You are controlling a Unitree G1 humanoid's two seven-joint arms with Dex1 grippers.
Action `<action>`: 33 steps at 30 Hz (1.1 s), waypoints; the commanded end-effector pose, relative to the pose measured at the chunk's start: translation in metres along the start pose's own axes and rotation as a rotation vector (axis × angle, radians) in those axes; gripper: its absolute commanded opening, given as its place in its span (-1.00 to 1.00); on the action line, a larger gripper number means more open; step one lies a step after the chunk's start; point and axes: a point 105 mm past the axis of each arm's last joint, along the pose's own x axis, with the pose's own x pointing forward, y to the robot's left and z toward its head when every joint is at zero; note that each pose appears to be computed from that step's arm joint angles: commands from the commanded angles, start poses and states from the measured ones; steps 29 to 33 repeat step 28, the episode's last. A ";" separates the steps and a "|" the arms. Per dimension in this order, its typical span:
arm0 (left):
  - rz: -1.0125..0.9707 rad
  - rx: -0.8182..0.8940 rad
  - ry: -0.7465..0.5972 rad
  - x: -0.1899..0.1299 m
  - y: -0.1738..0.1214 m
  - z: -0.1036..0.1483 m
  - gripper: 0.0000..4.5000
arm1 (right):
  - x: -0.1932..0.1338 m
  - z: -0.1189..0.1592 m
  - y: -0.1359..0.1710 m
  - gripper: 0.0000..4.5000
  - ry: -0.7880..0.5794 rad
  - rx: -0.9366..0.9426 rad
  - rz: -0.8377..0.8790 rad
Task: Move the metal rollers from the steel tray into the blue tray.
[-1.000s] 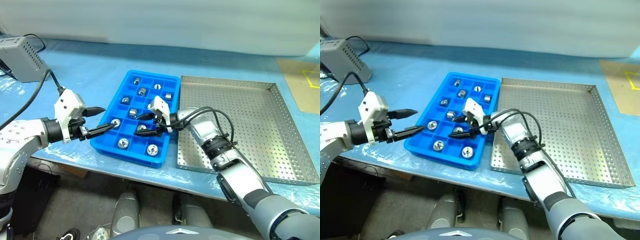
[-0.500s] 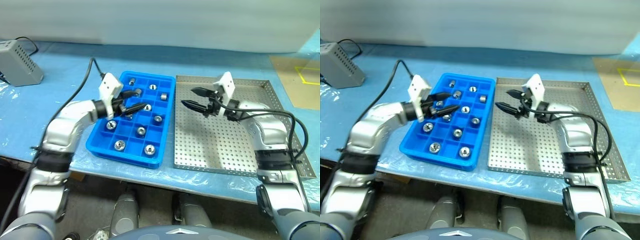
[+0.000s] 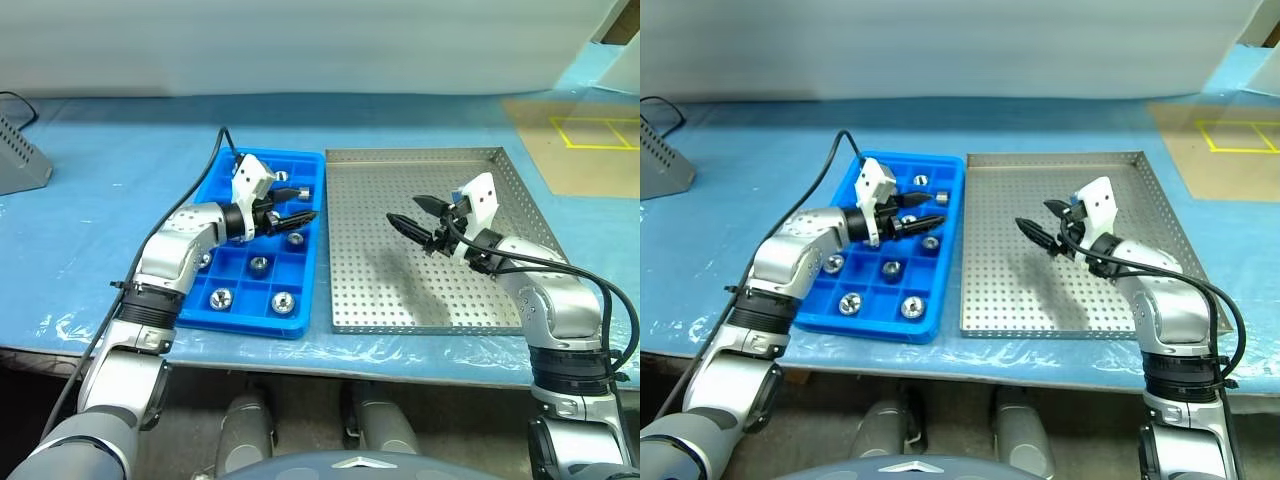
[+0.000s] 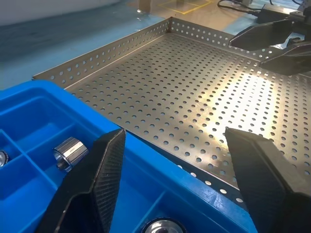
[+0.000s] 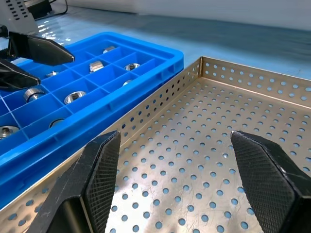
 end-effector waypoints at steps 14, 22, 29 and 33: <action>0.132 -0.008 -0.066 -0.022 0.000 0.004 0.54 | 0.025 0.023 0.001 0.64 -0.019 -0.080 0.124; 0.152 -0.008 -0.067 -0.025 -0.001 0.004 0.54 | 0.030 0.023 0.002 0.64 -0.015 -0.089 0.134; 0.152 -0.003 -0.065 -0.025 0.001 0.005 0.54 | 0.031 0.025 0.003 0.64 -0.023 -0.092 0.142; 0.152 -0.003 -0.065 -0.025 0.001 0.005 0.54 | 0.031 0.025 0.003 0.64 -0.023 -0.092 0.142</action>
